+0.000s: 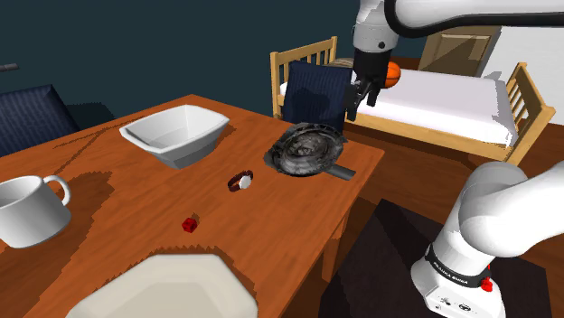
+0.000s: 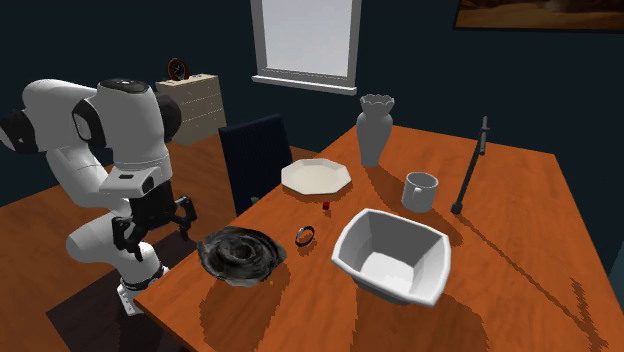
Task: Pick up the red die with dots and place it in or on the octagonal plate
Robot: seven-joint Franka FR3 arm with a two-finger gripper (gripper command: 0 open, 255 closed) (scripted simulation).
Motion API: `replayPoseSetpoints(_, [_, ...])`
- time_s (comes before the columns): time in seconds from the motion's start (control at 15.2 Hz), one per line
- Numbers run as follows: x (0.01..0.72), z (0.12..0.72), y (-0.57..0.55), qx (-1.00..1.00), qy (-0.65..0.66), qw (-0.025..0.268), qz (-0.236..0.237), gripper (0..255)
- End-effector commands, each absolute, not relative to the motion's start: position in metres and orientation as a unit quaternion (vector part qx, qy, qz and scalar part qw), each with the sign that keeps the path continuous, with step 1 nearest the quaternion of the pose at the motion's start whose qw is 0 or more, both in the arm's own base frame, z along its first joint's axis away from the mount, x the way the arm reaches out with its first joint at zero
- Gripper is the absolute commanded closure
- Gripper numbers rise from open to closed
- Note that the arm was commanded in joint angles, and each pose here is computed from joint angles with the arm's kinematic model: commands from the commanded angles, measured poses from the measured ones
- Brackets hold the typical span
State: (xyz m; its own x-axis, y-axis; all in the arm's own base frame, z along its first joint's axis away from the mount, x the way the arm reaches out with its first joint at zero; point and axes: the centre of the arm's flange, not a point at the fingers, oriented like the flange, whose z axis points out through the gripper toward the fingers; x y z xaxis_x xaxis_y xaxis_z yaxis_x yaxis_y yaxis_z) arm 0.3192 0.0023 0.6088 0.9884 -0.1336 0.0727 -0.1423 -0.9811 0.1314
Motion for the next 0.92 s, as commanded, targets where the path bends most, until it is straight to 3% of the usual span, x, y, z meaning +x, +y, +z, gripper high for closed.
replayPoseSetpoints(0.0, [0.319,0.609,0.002,0.995,-0.069,0.068,0.032,0])
replayPoseSetpoints(0.86, [0.35,0.578,0.167,0.989,-0.132,0.061,0.028,0])
